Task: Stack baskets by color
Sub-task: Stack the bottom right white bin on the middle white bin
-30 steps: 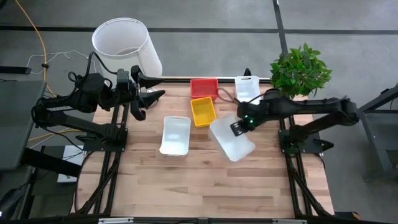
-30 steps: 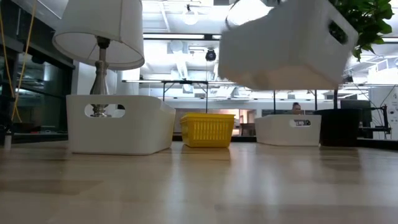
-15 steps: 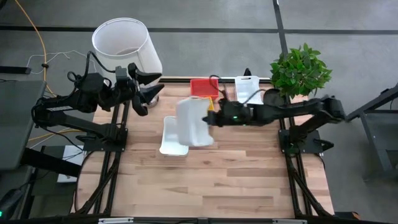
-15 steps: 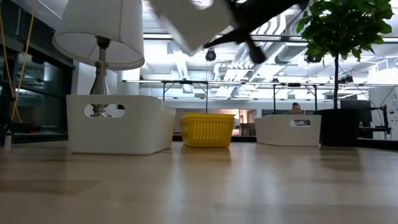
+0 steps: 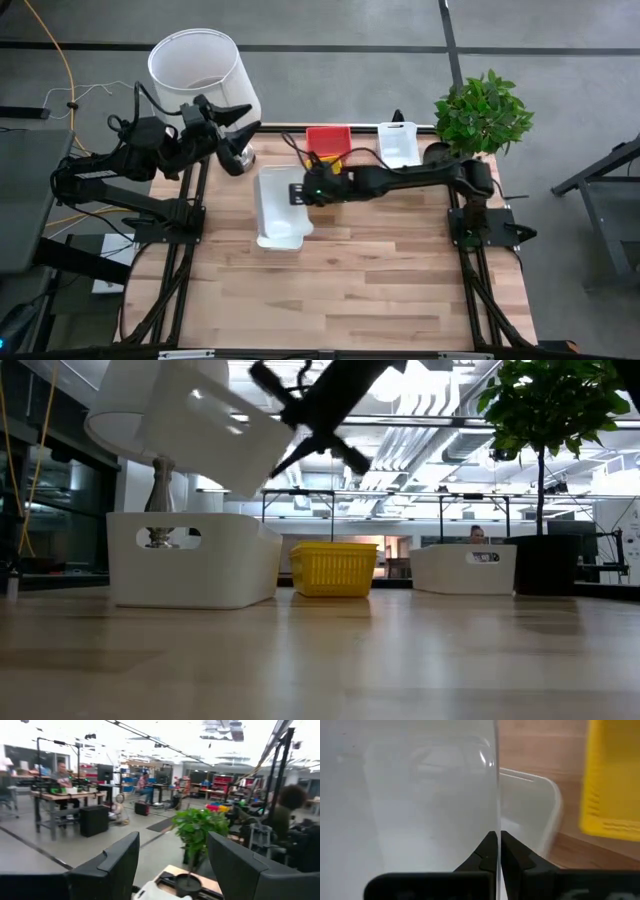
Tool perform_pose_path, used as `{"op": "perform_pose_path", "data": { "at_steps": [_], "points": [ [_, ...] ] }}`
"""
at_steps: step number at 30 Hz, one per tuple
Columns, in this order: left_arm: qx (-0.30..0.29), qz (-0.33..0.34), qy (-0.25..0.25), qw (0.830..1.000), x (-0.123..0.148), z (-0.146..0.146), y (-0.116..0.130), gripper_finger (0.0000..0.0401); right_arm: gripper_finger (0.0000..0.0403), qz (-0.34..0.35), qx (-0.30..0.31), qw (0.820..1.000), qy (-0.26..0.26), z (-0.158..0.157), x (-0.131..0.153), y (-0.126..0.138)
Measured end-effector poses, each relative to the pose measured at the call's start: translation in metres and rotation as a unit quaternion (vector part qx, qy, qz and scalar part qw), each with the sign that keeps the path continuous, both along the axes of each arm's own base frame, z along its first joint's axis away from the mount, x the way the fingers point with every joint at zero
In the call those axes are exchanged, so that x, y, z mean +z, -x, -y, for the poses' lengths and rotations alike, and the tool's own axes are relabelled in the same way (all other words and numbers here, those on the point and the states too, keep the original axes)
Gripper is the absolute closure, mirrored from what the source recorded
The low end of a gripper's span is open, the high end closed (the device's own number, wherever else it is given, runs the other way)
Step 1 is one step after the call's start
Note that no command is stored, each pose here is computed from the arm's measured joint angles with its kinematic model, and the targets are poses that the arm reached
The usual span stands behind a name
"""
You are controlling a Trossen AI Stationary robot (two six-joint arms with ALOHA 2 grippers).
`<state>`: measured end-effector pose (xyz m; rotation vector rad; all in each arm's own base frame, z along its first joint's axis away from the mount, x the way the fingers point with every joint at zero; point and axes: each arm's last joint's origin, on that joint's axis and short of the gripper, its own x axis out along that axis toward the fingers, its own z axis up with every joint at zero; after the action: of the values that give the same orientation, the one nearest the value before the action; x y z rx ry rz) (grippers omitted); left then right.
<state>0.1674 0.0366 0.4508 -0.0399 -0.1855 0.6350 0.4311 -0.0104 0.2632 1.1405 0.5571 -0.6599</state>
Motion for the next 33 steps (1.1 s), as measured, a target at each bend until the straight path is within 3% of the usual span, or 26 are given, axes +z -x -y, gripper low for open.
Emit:
{"op": "perform_pose_path", "data": {
  "at_steps": [5,20,33],
  "points": [
    [0.021,-0.011,-0.007,1.000,-0.001,-0.001,0.001,0.0181,0.0403,-0.017,-0.014,1.000,-0.021,-0.002,-0.016,-0.014],
    [0.027,-0.029,-0.027,0.999,-0.001,-0.001,0.001,0.0181,0.0403,-0.105,-0.058,0.991,-0.056,-0.020,-0.034,-0.001],
    [0.037,-0.038,-0.027,0.998,-0.002,-0.001,0.001,0.0181,0.0403,-0.167,0.004,0.985,-0.051,-0.009,-0.038,0.007]
  ]
}}
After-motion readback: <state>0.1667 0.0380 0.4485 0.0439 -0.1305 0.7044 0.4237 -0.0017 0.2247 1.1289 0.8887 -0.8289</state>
